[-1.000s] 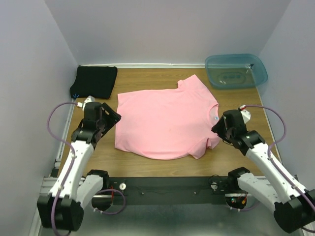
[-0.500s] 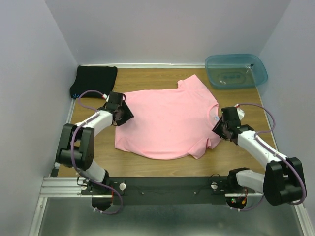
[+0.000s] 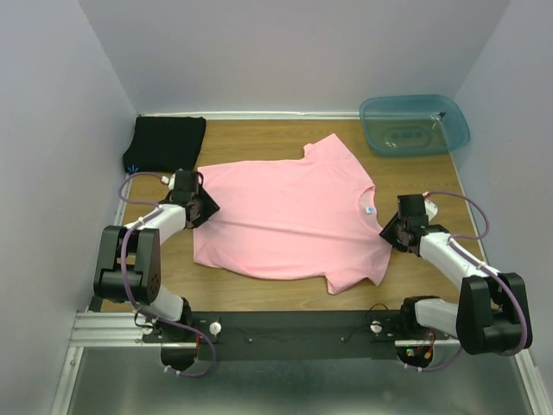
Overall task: Fold and stack the t-shirts
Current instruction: Flatten the tshirt out
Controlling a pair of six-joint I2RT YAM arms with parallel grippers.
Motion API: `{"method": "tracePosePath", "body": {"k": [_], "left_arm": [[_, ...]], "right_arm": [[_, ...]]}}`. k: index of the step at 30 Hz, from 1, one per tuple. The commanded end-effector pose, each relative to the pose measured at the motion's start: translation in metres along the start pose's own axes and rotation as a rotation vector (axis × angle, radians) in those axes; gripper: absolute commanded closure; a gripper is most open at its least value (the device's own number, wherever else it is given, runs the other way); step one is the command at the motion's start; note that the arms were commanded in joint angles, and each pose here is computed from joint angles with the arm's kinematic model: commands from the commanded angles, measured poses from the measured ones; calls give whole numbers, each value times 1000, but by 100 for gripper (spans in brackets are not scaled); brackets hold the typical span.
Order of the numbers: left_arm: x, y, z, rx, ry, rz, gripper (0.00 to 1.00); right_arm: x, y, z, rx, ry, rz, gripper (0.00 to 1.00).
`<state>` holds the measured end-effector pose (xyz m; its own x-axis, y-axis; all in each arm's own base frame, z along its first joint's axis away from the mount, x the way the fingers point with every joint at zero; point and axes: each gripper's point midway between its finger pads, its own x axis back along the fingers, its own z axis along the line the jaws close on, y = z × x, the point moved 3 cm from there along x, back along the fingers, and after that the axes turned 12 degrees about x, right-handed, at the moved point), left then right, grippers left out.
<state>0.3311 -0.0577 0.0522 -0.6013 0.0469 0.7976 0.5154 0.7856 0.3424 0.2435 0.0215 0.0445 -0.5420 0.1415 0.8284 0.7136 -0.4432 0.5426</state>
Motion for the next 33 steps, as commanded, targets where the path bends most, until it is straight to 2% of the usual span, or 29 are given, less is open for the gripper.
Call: {"method": "tracePosePath", "body": {"k": [1, 5, 6, 9, 12, 16, 20, 22, 26, 33], "left_arm": [[8, -4, 55, -32, 216, -18, 43], [21, 0, 50, -47, 189, -37, 36], [24, 1, 48, -48, 180, -43, 30], [40, 14, 32, -57, 123, -92, 16], [57, 33, 4, -78, 33, -152, 11], [63, 48, -24, -130, -37, -182, 10], [43, 56, -38, -171, -41, -169, 13], [32, 53, -40, -180, -34, -139, 18], [1, 45, -38, -185, 7, -79, 19], [-28, 40, -35, -182, 62, -42, 21]], "right_arm": [[-3, -7, -13, -34, -73, 40, 52], [7, -1, -4, 11, -15, 50, 49], [11, 4, 1, 29, 16, 46, 48], [30, 34, 27, 78, 147, -16, 46], [46, 69, 53, 131, 235, -77, 44], [48, 92, 84, 178, 357, -85, 43], [38, 106, 116, 230, 460, -82, 43], [22, 101, 126, 251, 458, -40, 44], [-4, 91, 139, 263, 461, 17, 46], [-39, 80, 141, 269, 424, 66, 55]]}}
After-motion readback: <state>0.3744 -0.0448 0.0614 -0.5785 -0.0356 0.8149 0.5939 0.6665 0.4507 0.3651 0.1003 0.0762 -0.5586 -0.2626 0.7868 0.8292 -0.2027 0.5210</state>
